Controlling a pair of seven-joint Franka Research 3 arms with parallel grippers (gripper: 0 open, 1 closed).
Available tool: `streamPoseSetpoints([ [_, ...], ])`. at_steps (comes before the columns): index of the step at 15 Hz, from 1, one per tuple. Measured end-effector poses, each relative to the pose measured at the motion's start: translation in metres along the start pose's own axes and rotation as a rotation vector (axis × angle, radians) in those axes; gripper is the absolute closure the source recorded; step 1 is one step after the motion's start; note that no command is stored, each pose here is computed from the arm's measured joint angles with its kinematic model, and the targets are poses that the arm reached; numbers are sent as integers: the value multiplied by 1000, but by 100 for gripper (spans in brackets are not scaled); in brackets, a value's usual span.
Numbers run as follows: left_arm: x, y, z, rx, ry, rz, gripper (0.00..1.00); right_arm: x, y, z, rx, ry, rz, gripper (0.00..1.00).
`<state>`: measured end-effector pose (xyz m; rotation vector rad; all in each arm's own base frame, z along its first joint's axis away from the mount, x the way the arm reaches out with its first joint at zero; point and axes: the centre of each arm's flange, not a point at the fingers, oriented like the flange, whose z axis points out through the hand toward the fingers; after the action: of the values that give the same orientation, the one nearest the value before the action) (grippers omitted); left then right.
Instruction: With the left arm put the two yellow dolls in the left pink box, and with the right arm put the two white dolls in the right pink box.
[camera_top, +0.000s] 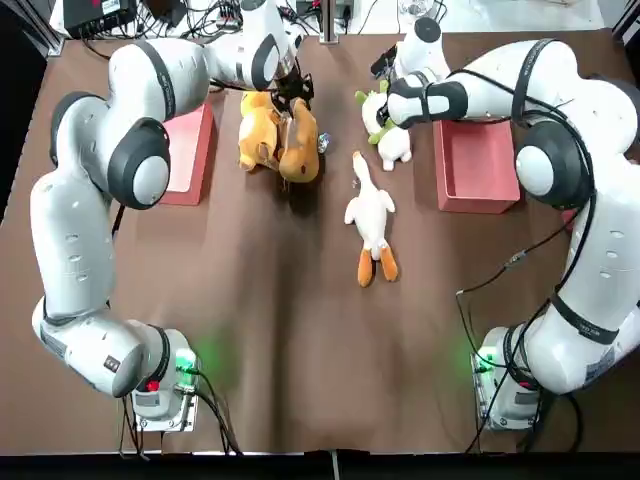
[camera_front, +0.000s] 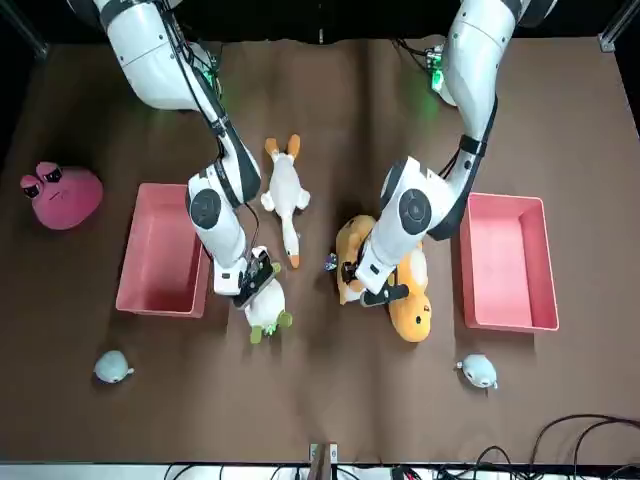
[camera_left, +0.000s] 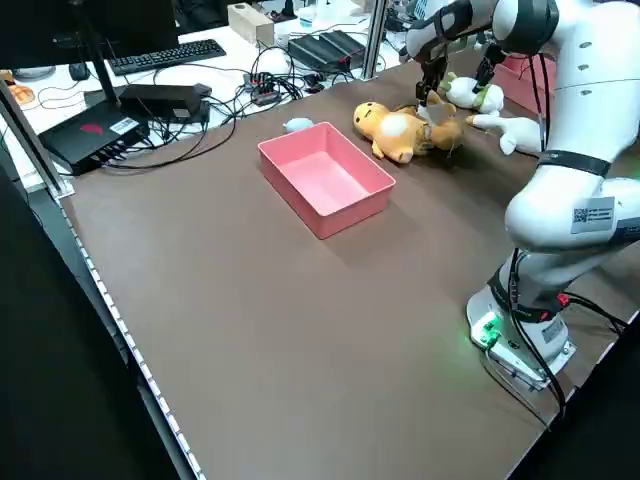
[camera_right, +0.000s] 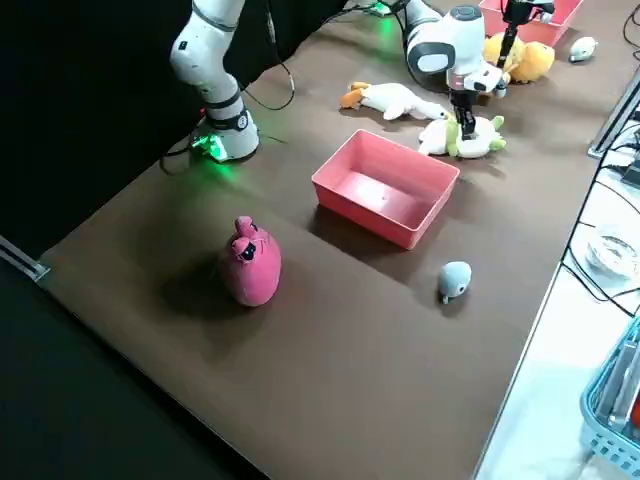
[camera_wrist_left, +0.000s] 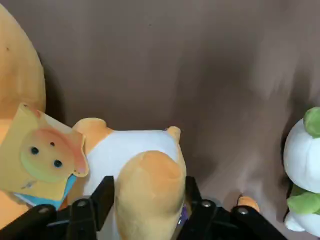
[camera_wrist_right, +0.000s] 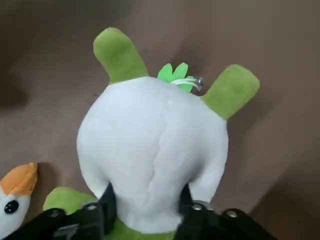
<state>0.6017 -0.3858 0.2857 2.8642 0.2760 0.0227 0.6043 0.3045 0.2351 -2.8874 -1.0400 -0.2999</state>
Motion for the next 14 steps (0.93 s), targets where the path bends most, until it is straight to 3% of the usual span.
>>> streamPoseSetpoints([
  [5, 2, -2, 0, 48, 33, 55, 77, 3, 10, -12, -8, 15, 12, 88],
  [6, 2, -2, 0, 49, 34, 58, 84, 5, 16, -23, -9, 9, 20, 90],
  [11, 6, -13, -13, 100, -27, 26, 87, 3, 61, -141, -23, -16, 83, 90],
  [13, 8, -22, -41, 143, -79, -28, 87, -14, 82, -183, -25, -45, 98, 90],
  [14, 8, -35, -77, 186, -137, -91, 87, -40, 96, -201, -28, -62, 118, 90],
])
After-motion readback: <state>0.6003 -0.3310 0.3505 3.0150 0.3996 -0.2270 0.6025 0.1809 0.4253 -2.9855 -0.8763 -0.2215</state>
